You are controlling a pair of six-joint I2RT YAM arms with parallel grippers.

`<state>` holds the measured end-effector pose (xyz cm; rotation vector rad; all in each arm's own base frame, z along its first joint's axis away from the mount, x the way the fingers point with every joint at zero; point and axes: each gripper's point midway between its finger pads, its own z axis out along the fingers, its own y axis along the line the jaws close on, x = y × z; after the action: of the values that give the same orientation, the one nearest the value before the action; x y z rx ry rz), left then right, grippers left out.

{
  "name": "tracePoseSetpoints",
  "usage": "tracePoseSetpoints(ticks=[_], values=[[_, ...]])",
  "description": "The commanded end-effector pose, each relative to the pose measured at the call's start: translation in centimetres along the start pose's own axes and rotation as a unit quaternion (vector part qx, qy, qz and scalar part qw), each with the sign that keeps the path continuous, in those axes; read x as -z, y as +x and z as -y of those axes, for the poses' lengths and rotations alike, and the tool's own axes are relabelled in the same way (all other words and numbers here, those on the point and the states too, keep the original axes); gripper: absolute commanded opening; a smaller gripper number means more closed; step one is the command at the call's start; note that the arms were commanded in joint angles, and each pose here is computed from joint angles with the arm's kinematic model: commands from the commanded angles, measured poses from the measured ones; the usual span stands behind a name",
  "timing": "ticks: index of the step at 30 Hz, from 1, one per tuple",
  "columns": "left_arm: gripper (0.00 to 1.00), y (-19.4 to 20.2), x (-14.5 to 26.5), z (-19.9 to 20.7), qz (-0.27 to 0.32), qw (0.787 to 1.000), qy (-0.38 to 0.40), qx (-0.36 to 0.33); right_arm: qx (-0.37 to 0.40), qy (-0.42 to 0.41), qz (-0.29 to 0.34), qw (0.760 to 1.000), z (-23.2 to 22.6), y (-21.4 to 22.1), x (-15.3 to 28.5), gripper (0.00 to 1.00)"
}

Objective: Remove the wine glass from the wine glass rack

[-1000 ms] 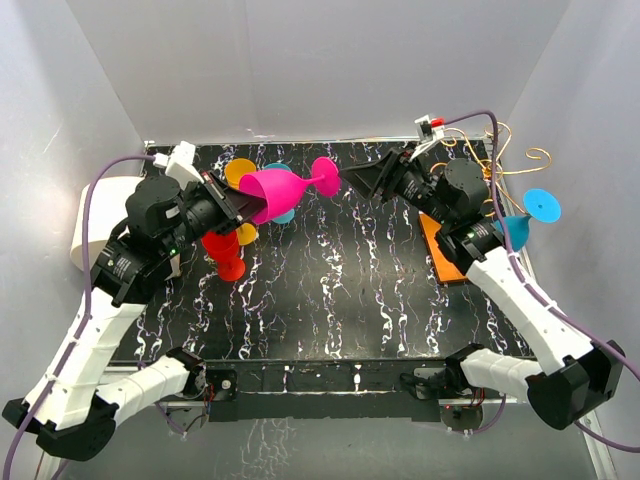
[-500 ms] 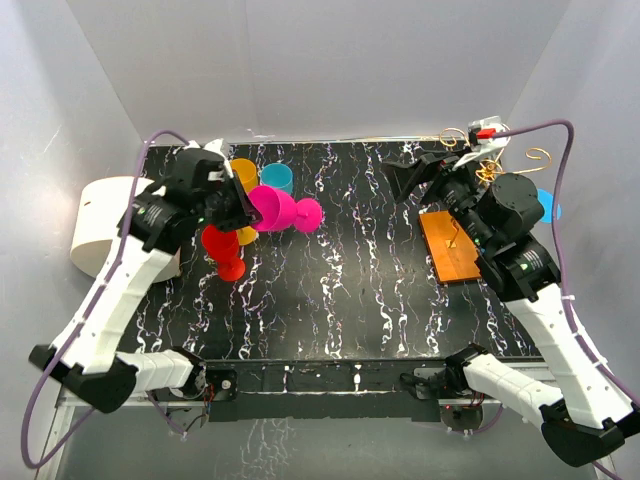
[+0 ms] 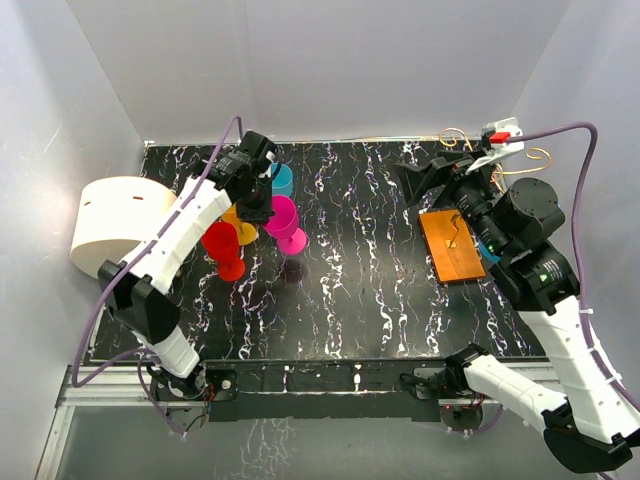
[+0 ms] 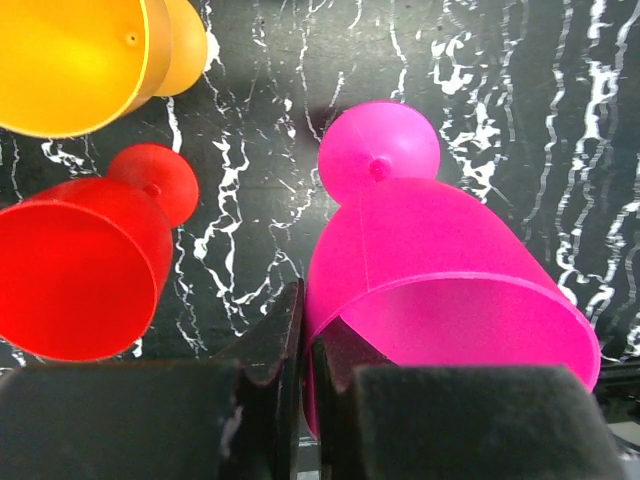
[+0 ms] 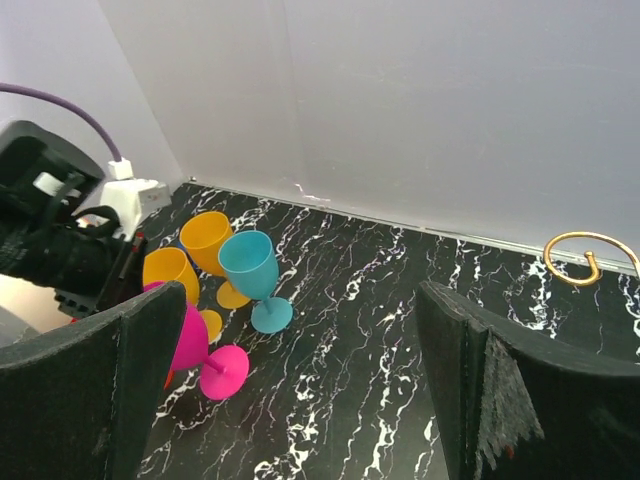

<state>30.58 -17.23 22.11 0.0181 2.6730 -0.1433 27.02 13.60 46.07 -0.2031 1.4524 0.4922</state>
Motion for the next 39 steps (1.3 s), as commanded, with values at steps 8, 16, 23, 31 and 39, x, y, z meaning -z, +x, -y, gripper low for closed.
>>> tracePoseSetpoints(ticks=[8, 16, 23, 31, 39], values=[[0.07, -1.6, -3.0, -1.6, -0.009, 0.999, -0.038, -0.024, 0.023, 0.017, 0.039, 0.999, 0.4, -3.8, 2.4, 0.97], [0.07, -2.2, -6.2, -2.9, -0.027, 0.998, -0.056, -0.016, 0.039, 0.034, 0.033, 0.998, 1.1, -4.2, 3.6, 0.98], [0.08, -3.1, -7.4, -3.2, -0.030, 0.997, -0.065, -0.020, 0.052, 0.057, 0.029, 0.997, 2.0, -4.2, 4.7, 0.98], [0.19, -3.2, -7.9, -3.0, -0.033, 0.997, -0.061, -0.026, 0.055, 0.065, 0.024, 0.996, 2.2, -4.2, 5.3, 0.98], [0.31, -4.8, -4.7, -2.9, 0.007, 0.998, -0.050, -0.027, 0.056, 0.085, 0.009, 0.995, 2.8, -4.8, 6.8, 0.98]])
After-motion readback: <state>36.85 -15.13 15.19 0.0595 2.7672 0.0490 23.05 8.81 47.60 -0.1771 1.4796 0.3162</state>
